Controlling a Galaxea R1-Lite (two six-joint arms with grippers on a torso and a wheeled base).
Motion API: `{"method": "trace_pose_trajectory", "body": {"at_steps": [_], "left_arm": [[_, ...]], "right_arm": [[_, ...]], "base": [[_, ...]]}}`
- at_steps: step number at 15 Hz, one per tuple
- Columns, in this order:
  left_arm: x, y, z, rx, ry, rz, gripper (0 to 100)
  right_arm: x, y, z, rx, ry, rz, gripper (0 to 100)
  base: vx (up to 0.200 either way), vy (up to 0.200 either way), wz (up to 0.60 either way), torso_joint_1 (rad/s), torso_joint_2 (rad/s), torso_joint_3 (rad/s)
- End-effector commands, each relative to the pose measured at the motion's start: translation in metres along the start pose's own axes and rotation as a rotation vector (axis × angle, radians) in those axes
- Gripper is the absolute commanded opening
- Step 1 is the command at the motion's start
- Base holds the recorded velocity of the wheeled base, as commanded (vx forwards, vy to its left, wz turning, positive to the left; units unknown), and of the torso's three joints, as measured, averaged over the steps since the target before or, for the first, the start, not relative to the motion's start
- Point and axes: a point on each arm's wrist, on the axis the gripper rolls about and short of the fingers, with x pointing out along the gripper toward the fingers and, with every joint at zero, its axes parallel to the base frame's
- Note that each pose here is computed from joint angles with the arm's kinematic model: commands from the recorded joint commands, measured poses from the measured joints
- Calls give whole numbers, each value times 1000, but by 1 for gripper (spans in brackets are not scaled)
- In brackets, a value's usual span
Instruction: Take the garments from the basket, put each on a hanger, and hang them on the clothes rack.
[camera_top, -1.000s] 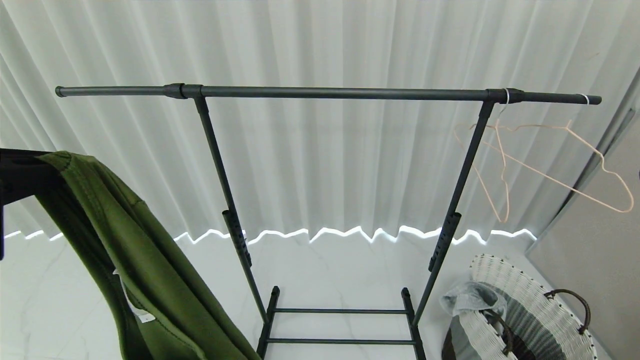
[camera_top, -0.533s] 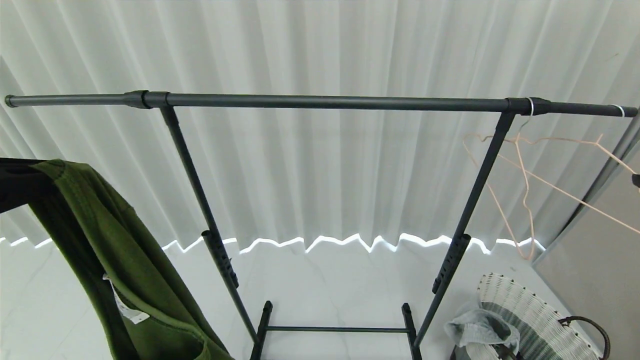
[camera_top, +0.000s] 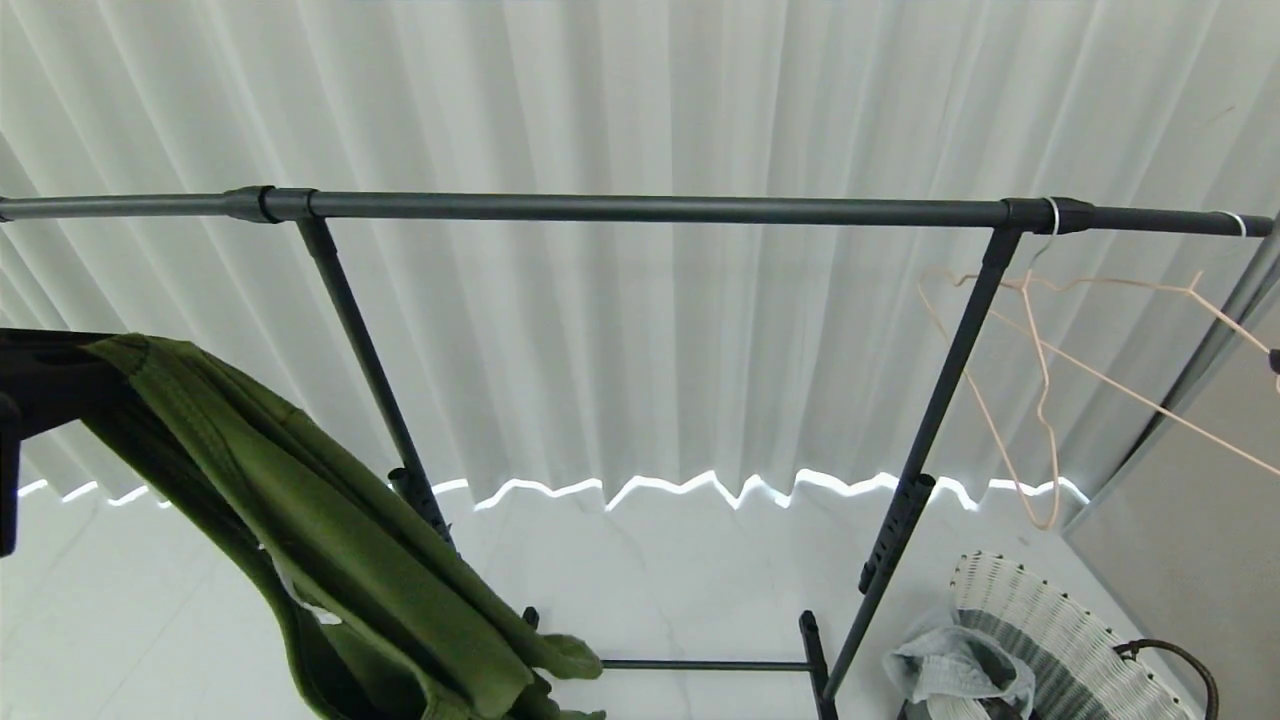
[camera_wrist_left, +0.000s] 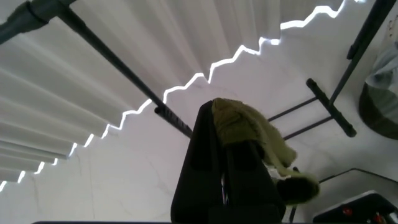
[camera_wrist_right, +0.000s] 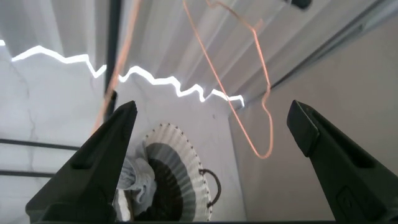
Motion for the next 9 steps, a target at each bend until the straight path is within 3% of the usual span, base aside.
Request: {"method": "trace_pose_trajectory", "body": {"at_steps": [1,9], "left_arm": [[0,0,-2,6,5,0,0],[0,-1,-4,8,9,-1,0]], "right_arm": [[0,0,0,0,0,-1,100],[0,0,-1,-1,4,1,100]], "base": [[0,-200,0,2,7,2],[0,-200,0,1,1,2]]}}
